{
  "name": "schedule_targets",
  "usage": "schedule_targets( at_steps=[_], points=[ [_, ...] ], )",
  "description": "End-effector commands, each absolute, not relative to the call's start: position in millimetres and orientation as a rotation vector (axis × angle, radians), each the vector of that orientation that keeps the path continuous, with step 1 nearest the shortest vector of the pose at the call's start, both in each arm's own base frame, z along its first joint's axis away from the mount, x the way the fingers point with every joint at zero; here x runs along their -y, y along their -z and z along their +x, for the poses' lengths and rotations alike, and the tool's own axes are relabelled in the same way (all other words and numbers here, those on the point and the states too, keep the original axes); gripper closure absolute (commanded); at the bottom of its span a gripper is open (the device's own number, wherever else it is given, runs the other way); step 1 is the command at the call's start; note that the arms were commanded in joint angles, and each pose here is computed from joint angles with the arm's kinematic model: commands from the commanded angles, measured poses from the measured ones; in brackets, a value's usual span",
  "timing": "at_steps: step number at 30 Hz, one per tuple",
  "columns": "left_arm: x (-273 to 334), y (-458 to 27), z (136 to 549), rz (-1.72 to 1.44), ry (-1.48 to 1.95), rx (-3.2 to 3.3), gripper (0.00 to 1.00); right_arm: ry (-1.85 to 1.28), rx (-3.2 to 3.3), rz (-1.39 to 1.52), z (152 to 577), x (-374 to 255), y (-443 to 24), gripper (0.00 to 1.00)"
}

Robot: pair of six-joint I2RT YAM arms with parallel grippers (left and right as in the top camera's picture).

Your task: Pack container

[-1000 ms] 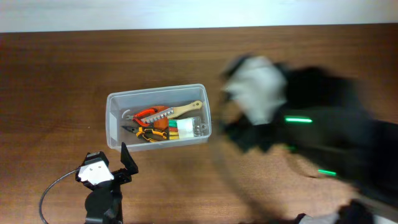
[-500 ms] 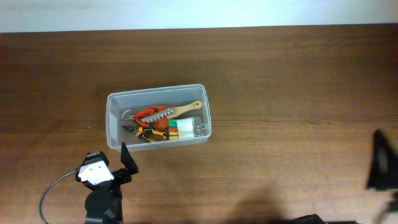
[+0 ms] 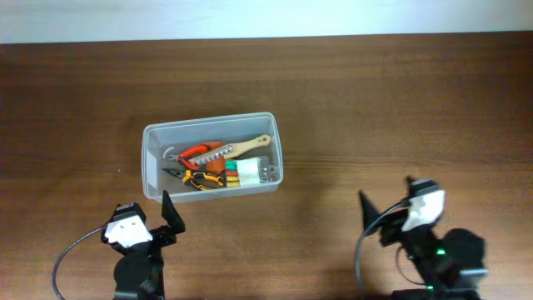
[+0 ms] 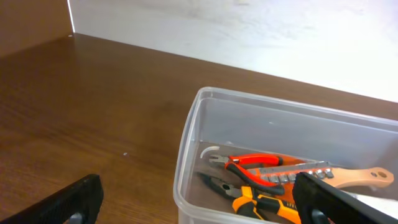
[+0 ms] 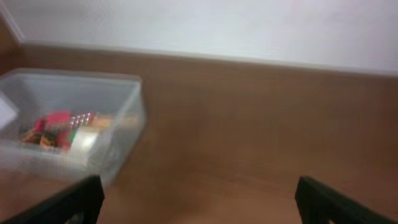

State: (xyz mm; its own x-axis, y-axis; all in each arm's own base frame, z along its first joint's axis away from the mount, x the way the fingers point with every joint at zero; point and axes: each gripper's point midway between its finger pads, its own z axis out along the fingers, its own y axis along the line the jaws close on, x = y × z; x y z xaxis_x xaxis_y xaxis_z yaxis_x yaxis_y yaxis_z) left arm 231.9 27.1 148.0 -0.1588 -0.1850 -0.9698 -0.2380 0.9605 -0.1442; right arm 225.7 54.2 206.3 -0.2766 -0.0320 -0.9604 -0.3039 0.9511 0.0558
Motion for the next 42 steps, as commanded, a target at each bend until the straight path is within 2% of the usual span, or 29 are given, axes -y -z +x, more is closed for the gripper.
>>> schedule_targets(
  at_steps=[1,11,42],
  points=[
    [-27,-147,232,-0.309,-0.054,-1.743,0.01,-0.411,-1.774,-0.359,218,-79,-180,0.02],
    [-27,-147,232,-0.309,-0.054,-1.743,0.01,-0.425,-1.738,-0.377,213,-83,-153,0.02],
    [-27,-147,232,-0.309,-0.054,-1.743,0.01,-0.438,-1.788,-0.369,210,-83,-142,0.02]
  ],
)
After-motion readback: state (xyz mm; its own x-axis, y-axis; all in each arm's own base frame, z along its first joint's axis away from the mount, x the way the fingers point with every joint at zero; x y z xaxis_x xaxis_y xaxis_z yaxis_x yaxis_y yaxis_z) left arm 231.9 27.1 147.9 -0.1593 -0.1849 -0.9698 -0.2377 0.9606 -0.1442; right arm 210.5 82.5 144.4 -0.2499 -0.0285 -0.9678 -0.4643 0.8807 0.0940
